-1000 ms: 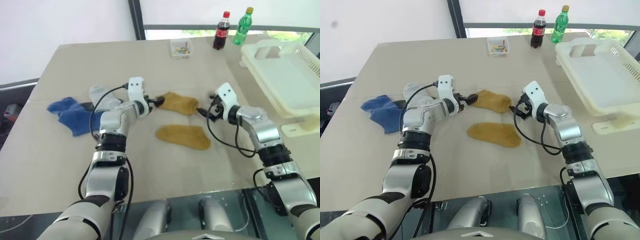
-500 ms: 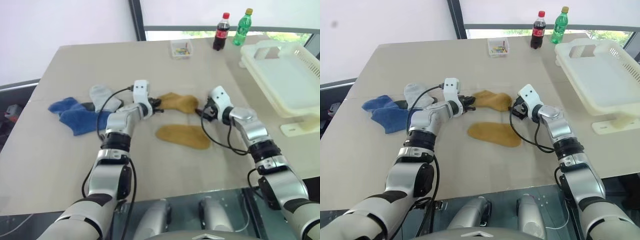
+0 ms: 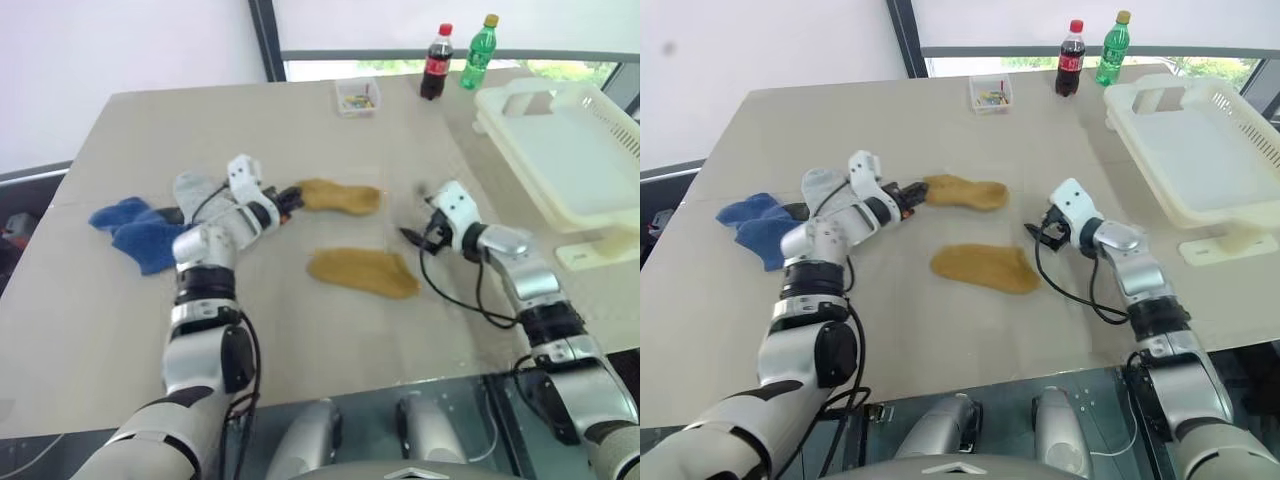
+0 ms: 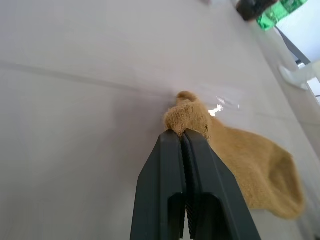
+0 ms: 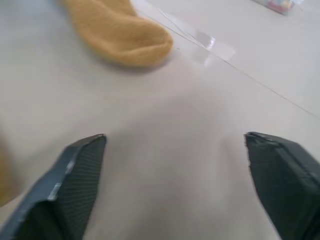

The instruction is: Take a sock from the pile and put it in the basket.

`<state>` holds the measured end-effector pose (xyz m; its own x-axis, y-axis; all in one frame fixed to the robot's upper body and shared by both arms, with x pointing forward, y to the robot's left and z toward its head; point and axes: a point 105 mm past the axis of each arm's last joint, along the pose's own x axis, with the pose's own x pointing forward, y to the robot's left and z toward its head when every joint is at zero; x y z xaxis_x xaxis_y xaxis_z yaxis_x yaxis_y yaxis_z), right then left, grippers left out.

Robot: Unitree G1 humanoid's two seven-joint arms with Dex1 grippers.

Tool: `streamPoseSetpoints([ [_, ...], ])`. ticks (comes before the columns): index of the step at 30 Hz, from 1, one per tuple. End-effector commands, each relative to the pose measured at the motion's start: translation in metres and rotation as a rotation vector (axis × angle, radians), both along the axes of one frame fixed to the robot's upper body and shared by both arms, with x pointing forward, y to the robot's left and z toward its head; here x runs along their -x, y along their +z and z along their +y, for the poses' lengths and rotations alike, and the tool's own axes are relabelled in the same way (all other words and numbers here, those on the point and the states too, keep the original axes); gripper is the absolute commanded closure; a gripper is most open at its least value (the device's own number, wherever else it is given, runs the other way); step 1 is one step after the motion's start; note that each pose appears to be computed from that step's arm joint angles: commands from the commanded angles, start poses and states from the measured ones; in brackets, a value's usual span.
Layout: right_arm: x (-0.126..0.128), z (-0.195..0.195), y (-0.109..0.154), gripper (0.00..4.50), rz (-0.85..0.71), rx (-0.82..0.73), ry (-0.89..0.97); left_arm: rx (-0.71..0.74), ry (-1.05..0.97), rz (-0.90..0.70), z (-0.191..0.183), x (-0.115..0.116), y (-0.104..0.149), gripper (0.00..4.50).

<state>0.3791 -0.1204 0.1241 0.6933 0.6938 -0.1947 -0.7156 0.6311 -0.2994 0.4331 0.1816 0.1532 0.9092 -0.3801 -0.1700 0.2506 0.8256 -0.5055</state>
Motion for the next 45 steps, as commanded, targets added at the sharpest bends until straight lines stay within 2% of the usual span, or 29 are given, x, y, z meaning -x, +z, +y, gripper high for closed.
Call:
streamPoseSetpoints([
  [1,0.033,0.010,0.038,0.00,-0.079,-0.127,0.156,-0.074,-0.050,-0.082,0.004,0.003,0.025,4.50],
  [6,0.063,0.008,0.055,0.00,-0.123,-0.177,0.211,-0.147,-0.104,-0.107,0.009,0.006,0.038,4.50],
  [11,0.083,-0.004,0.064,0.00,-0.172,-0.164,0.171,-0.223,-0.124,-0.217,0.020,0.007,0.092,4.50],
  [14,0.093,-0.011,0.062,0.00,-0.175,-0.148,0.130,-0.302,-0.187,-0.314,0.007,0.008,0.138,4.50],
  [16,0.098,-0.015,0.062,0.00,-0.176,-0.141,0.100,-0.368,-0.266,-0.315,-0.023,0.006,0.146,4.50],
  [19,0.098,-0.020,0.062,0.00,-0.176,-0.136,0.056,-0.418,-0.446,-0.204,-0.090,0.006,0.115,4.50],
  [23,0.097,-0.025,0.061,0.00,-0.180,-0.133,0.008,-0.516,-0.611,-0.013,-0.176,0.016,0.017,4.50],
  [26,0.097,-0.027,0.061,0.00,-0.180,-0.127,-0.024,-0.559,-0.688,0.024,-0.220,0.035,-0.032,4.50],
  [29,0.096,-0.033,0.060,0.00,-0.180,-0.109,-0.073,-0.505,-0.744,0.021,-0.250,0.050,-0.051,4.50],
  [31,0.097,-0.036,0.060,0.00,-0.180,-0.097,-0.104,-0.397,-0.766,0.029,-0.261,0.055,-0.042,4.50],
  [32,0.096,-0.038,0.059,0.00,-0.175,-0.100,-0.125,-0.376,-0.767,0.014,-0.263,0.055,-0.035,3.84],
  [33,0.096,-0.040,0.059,0.00,-0.169,-0.107,-0.145,-0.359,-0.770,-0.004,-0.264,0.055,-0.029,3.55],
  [37,0.086,-0.047,0.056,0.00,-0.114,-0.131,-0.236,-0.331,-0.769,-0.130,-0.249,0.051,0.012,1.70],
  [40,0.074,-0.044,0.051,0.00,-0.049,-0.152,-0.263,-0.310,-0.742,-0.204,-0.227,0.045,0.043,1.70],
  [42,0.059,-0.044,0.046,0.00,0.005,-0.172,-0.315,-0.328,-0.676,-0.271,-0.205,0.033,0.065,1.70],
  [45,0.035,-0.045,0.040,0.00,0.073,-0.217,-0.394,-0.424,-0.600,-0.326,-0.182,0.014,0.072,1.70],
])
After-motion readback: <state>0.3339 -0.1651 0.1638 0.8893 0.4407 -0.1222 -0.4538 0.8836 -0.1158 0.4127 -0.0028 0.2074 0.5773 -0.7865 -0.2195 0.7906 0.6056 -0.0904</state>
